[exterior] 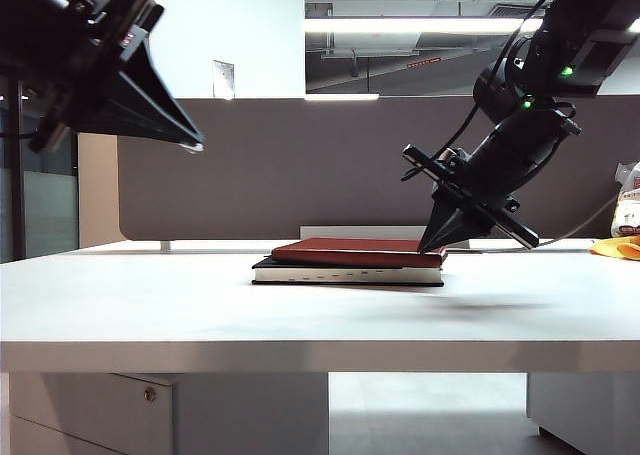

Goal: Pick up the red book and place it on top of the black book.

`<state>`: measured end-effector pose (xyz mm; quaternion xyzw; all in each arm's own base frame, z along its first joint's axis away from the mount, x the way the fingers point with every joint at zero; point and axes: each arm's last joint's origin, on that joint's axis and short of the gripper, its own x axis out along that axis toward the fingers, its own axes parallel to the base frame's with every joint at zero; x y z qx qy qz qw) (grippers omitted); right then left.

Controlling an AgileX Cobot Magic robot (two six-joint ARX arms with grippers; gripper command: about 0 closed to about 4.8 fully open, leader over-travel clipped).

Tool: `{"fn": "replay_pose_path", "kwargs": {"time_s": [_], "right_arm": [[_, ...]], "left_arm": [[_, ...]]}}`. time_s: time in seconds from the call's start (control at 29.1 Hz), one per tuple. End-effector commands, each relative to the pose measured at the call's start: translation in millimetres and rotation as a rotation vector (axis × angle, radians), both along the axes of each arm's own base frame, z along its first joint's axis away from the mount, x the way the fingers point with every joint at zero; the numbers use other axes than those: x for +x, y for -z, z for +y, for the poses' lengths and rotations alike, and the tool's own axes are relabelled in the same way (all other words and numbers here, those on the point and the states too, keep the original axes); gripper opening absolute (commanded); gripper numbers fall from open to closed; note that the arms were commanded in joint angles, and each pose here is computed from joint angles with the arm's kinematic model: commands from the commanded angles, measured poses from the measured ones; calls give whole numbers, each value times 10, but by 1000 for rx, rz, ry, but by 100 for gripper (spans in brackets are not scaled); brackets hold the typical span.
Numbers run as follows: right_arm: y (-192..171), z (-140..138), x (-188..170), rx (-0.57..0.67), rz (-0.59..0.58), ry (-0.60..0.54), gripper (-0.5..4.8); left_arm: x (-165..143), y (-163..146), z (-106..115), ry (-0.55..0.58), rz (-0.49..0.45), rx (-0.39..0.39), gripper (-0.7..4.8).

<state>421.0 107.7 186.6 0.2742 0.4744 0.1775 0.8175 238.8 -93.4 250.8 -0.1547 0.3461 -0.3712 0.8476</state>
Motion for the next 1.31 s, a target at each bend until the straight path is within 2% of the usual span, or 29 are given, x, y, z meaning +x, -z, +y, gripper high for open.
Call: {"fn": "replay_pose_path", "kwargs": {"time_s": [0.03, 0.28, 0.48, 1.31], "right_arm": [[-14, 9, 0, -12, -8, 5, -3], [49, 6, 2, -30, 15, 15, -3], [189, 12, 30, -32, 49, 23, -3], [138, -30, 111, -48, -44, 74, -3]], "left_arm": [[40, -66, -41, 25, -11, -15, -6], [97, -221, -65, 30, -45, -23, -6], [88, -217, -64, 36, -31, -18, -6], [68, -186, -58, 48, -8, 3, -6]]}}
